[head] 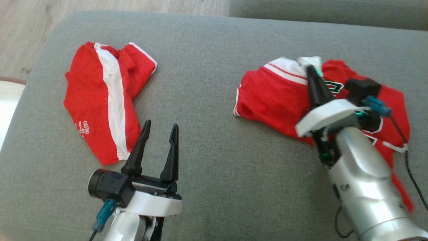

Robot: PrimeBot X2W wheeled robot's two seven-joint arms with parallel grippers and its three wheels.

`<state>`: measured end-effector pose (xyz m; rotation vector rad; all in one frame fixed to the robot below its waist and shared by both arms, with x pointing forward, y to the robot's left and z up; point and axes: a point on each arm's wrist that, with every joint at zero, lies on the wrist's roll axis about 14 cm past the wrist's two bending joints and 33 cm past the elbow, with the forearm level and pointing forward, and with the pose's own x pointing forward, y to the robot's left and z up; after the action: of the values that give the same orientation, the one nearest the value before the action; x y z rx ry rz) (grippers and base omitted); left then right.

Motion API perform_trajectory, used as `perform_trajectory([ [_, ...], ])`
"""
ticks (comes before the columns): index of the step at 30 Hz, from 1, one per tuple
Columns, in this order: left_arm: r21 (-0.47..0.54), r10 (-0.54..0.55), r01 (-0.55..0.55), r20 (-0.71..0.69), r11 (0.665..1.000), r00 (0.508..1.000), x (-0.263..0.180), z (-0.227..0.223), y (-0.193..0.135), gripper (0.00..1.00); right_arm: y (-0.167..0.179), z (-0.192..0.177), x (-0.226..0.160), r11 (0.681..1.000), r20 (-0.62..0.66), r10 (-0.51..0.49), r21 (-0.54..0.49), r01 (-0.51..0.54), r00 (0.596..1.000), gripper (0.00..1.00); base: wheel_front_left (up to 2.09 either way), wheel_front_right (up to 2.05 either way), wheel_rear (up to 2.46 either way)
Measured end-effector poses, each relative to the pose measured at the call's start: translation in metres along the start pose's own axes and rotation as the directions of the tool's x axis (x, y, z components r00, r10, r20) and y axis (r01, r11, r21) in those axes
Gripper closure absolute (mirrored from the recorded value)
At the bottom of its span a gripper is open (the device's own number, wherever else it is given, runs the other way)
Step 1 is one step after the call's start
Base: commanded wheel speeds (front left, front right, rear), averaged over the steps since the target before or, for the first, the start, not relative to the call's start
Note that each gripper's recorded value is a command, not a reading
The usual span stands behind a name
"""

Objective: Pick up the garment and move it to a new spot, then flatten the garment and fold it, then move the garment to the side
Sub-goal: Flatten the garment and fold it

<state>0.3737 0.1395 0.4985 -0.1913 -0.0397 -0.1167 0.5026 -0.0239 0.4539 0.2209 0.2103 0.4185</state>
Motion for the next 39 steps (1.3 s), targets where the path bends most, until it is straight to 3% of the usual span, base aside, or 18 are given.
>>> perform_trajectory([
  [4,0.001,-0.007,0.007,0.018,1.000,1.000,-0.001,0.006,-0.003,0.00,0.055,0.023,-0.005,0.986,0.076,0.166,-0.022,-0.165,0.983,1.00,0.00,0.00,0.00],
  [9,0.004,-0.013,0.013,0.043,1.000,0.999,-0.003,0.014,-0.006,0.00,0.132,0.002,-0.039,0.922,0.025,0.388,-0.023,-0.387,0.921,1.00,0.00,0.00,0.00],
  [16,0.002,-0.012,0.012,0.053,1.000,0.999,-0.013,0.018,-0.008,0.00,0.197,-0.053,-0.096,0.791,-0.181,0.587,-0.080,-0.607,0.789,1.00,0.00,0.00,0.00],
  [20,0.000,-0.005,0.005,0.052,1.000,0.999,-0.018,0.017,-0.008,0.00,0.214,-0.096,-0.133,0.693,-0.363,0.640,-0.108,-0.713,0.677,1.00,0.00,0.00,0.00],
  [21,0.000,-0.003,0.003,0.054,1.000,0.999,-0.019,0.017,-0.008,0.00,0.213,-0.116,-0.150,0.648,-0.441,0.640,-0.130,-0.750,0.629,0.28,0.00,0.00,0.00],
  [22,0.001,-0.002,0.002,0.056,1.000,0.998,-0.019,0.018,-0.007,0.00,0.209,-0.122,-0.154,0.643,-0.466,0.631,-0.135,-0.754,0.621,0.00,0.00,0.00,0.00],
  [24,0.001,-0.002,0.002,0.060,1.000,0.998,-0.019,0.020,-0.007,0.00,0.201,-0.128,-0.156,0.648,-0.488,0.612,-0.142,-0.748,0.623,0.00,0.00,0.00,0.00],
  [27,0.001,0.000,0.000,0.065,1.000,0.998,-0.018,0.021,-0.007,0.00,0.193,-0.120,-0.149,0.686,-0.452,0.601,-0.131,-0.716,0.659,0.00,0.00,0.00,0.00],
  [34,-0.008,-0.022,0.022,0.053,1.000,0.998,-0.014,0.016,-0.015,0.00,0.149,-0.061,-0.110,0.836,-0.217,0.503,-0.123,-0.534,0.837,0.00,0.00,0.00,0.00],
  [39,-0.011,-0.055,0.056,0.068,0.998,0.996,-0.007,0.020,-0.025,0.00,0.085,-0.008,-0.090,0.940,-0.019,0.321,-0.120,-0.321,0.947,0.00,0.00,0.00,0.00],
])
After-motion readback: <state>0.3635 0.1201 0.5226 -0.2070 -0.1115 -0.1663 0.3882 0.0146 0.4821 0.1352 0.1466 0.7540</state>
